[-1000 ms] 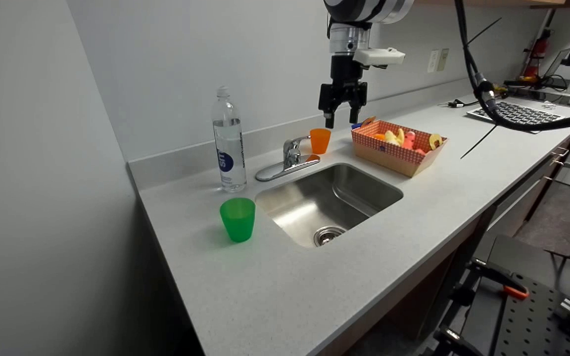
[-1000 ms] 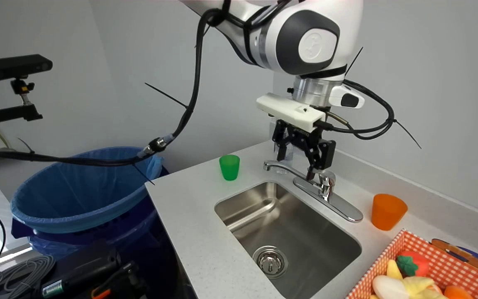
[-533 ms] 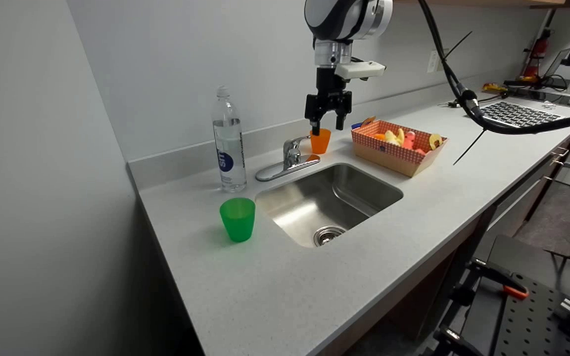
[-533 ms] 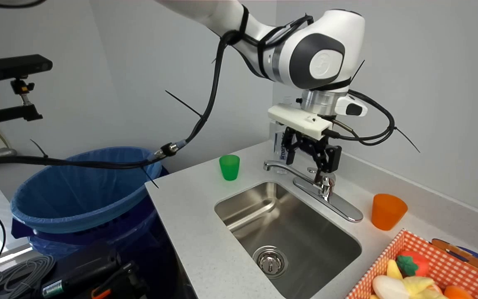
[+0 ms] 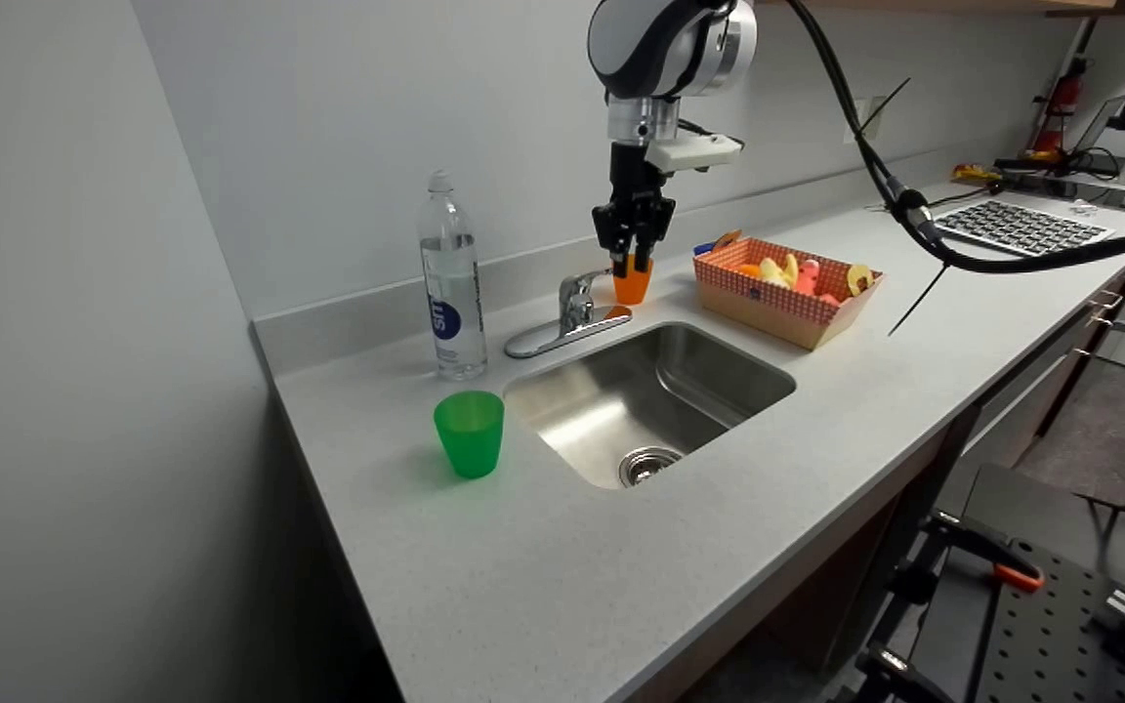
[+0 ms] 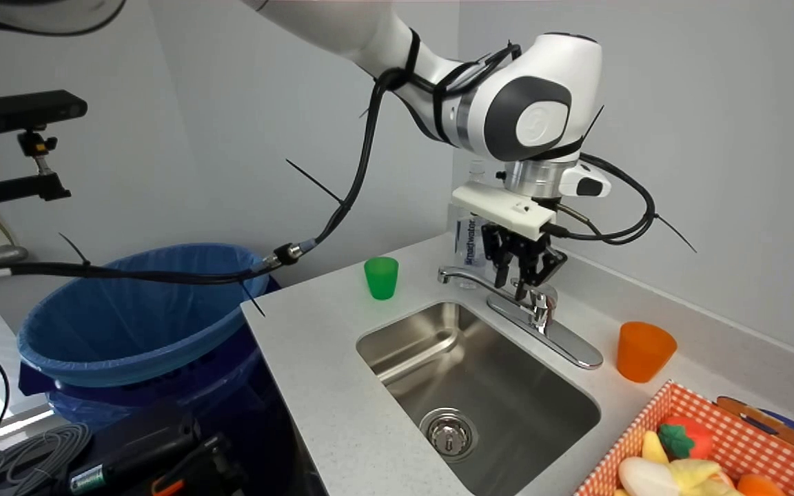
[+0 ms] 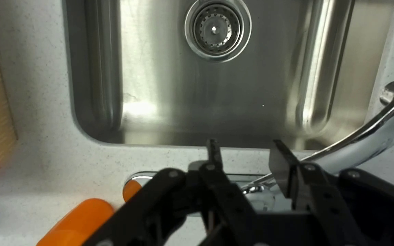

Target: Lift up the tap handle

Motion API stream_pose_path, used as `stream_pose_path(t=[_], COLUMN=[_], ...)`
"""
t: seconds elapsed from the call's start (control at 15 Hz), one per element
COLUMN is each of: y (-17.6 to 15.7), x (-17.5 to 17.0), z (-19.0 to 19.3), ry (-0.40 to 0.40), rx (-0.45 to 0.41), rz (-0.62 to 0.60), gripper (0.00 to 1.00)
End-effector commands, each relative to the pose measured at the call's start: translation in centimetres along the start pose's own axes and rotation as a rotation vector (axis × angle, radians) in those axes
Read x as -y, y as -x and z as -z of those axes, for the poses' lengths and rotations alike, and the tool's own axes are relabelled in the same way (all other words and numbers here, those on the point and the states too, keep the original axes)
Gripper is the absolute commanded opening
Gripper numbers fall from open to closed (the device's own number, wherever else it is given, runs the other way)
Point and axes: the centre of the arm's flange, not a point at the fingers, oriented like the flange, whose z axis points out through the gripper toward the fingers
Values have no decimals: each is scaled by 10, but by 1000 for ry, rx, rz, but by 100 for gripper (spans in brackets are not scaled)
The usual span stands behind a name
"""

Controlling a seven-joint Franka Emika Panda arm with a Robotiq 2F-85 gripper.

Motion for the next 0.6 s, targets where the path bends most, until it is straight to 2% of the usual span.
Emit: stream_pose_path(t=[0.0,0.13,0.33,0.53], y=[-15,-17,-18,-18], x=[-1,2,6,8], z=[-10,-16,-24,-25], ry=[-3,-8,10,70], rx=[-49,-58,-99,-208], rz=[24,38,63,93], gripper=[12,0,0,0])
